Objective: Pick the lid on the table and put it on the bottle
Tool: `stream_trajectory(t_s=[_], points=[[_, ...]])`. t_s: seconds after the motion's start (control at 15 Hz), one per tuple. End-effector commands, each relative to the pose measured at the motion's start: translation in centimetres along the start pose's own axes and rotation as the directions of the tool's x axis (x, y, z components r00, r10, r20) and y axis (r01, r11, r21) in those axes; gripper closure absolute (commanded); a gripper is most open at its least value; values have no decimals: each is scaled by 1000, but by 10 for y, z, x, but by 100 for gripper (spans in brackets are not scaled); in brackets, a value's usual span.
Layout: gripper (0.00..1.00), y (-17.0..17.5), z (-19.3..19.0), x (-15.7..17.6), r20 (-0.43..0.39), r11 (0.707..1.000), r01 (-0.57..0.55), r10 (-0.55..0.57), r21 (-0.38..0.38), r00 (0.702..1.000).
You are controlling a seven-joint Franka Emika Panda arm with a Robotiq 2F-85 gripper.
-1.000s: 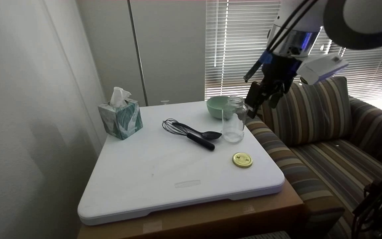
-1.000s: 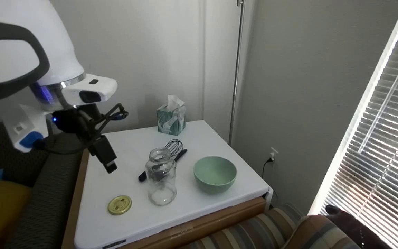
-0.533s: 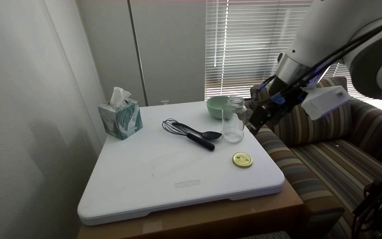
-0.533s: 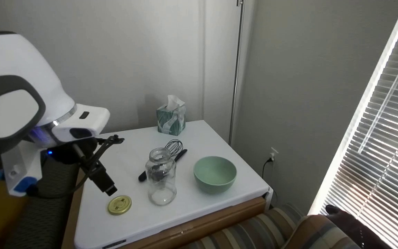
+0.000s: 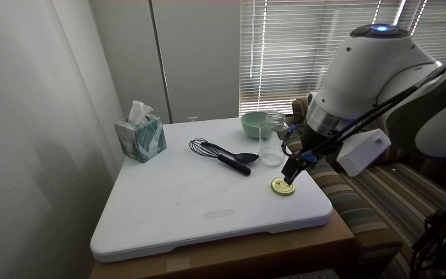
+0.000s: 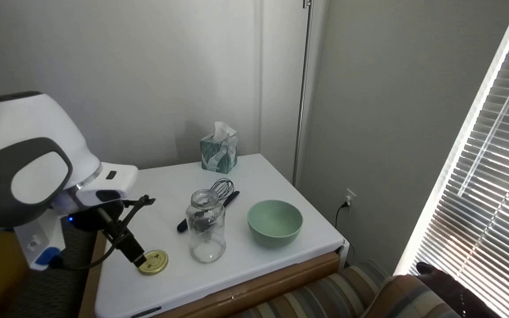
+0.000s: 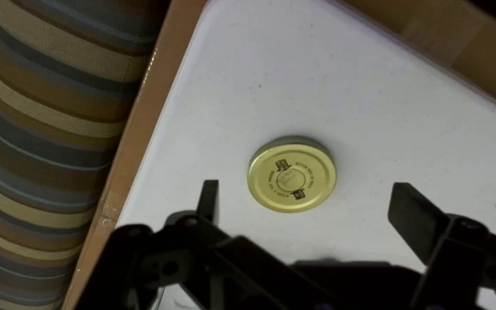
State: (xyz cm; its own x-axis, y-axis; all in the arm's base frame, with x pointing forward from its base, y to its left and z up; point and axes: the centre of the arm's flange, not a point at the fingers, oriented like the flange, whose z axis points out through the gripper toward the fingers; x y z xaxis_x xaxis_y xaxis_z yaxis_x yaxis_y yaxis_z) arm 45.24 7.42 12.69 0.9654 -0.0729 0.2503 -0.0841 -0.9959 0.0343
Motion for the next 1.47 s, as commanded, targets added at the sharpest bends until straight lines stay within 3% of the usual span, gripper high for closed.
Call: stream_trajectory(t_s=[0.0,0.4,0.67,1.4], points=[[0,-11,40,-4,17,999,32,-32,-29,999],[0,-15,73,0,36,994,81,-79,-69,996],[0,-6,88,14,30,995,47,-44,-86,999],[0,12,102,31,85,991,-102,94,89,992]])
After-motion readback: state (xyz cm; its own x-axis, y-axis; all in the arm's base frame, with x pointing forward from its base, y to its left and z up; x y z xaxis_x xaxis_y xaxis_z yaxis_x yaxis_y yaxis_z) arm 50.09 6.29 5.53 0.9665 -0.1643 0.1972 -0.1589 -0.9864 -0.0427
